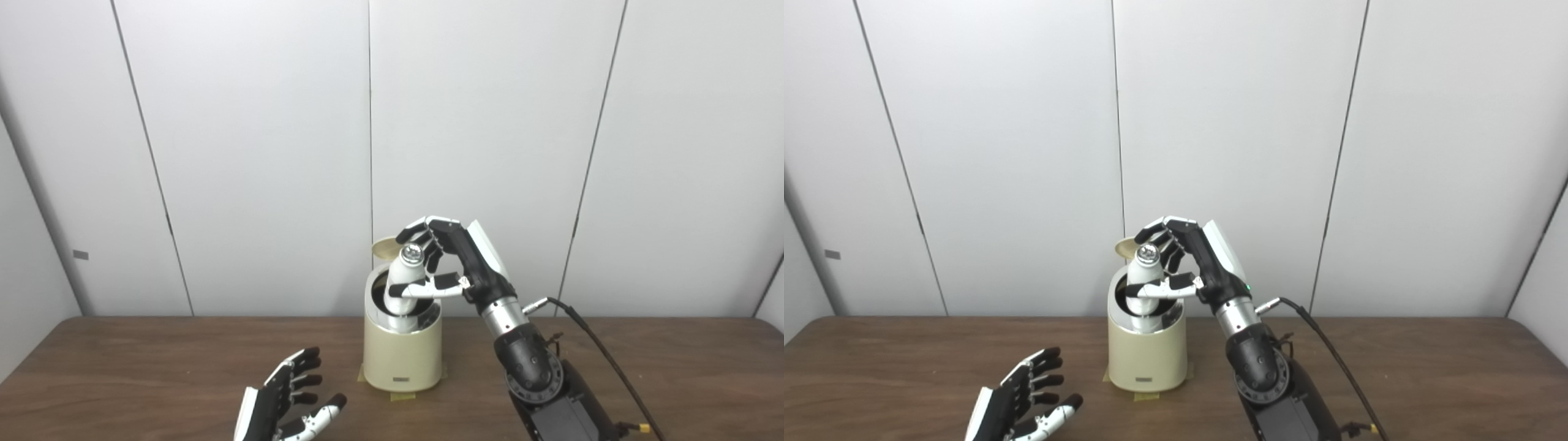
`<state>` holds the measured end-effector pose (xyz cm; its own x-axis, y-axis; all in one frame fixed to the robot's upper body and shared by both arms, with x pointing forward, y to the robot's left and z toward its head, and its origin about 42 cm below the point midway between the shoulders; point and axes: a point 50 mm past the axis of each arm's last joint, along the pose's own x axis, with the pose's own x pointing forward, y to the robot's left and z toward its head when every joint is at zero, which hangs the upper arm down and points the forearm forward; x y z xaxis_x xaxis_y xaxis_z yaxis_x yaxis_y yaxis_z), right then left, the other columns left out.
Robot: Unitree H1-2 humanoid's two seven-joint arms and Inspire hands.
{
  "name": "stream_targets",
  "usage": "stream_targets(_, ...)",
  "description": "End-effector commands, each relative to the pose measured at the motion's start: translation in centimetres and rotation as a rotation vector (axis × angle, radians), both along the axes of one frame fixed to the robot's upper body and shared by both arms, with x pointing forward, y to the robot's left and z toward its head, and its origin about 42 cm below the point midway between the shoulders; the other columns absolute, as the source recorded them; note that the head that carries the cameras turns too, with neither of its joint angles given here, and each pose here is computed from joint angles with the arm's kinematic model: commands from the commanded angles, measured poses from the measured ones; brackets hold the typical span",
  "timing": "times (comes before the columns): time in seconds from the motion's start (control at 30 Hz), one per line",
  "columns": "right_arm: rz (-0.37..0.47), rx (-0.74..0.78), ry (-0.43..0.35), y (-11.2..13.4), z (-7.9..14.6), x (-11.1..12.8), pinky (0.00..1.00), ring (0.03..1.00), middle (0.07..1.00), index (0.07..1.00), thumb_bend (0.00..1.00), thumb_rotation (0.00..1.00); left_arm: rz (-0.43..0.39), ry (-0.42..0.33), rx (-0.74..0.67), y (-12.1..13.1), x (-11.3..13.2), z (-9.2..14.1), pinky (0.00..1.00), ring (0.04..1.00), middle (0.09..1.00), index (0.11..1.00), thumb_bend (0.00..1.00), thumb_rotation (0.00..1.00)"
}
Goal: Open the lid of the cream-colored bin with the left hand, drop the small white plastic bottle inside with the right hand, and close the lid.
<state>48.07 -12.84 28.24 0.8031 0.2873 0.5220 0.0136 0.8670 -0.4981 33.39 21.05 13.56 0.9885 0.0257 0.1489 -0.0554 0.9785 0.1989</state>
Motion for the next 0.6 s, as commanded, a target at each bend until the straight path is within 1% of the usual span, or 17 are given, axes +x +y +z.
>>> stream_targets(0.0, 0.016, 0.005, -0.132, 0.5, 3.6, 0.4, 0.28, 0.356, 0.474, 0.557, 0.51, 0.0, -0.008, -0.078, -0.002, -0.4, 0.7, 2.1, 0.65, 0.747, 0.813, 0.836, 0.63, 0.09)
stream_targets(0.1, 0.014, -0.004, -0.144, 0.5, 3.6, 0.5, 0.28, 0.356, 0.477, 0.558, 0.51, 0.0, -0.008, -0.078, -0.008, -0.5, 0.6, 2.1, 0.64, 0.748, 0.813, 0.833, 0.64, 0.09)
stream_targets(0.3, 0.006, -0.005, -0.136, 0.5, 3.4, 0.8, 0.29, 0.36, 0.483, 0.556, 0.51, 0.0, -0.007, -0.074, 0.001, -0.6, 0.5, 2.1, 0.65, 0.746, 0.816, 0.833, 0.64, 0.09)
stream_targets(0.47, -0.008, -0.033, -0.121, 0.2, 2.9, 0.8, 0.29, 0.359, 0.482, 0.557, 0.51, 0.0, -0.011, -0.071, -0.003, -0.7, 0.4, 2.2, 0.65, 0.749, 0.82, 0.836, 0.63, 0.09)
stream_targets(0.57, -0.01, -0.081, -0.116, 0.0, 2.5, 0.7, 0.3, 0.361, 0.482, 0.555, 0.51, 0.0, -0.013, -0.071, -0.01, -0.7, 0.4, 2.2, 0.64, 0.747, 0.819, 0.838, 0.63, 0.08)
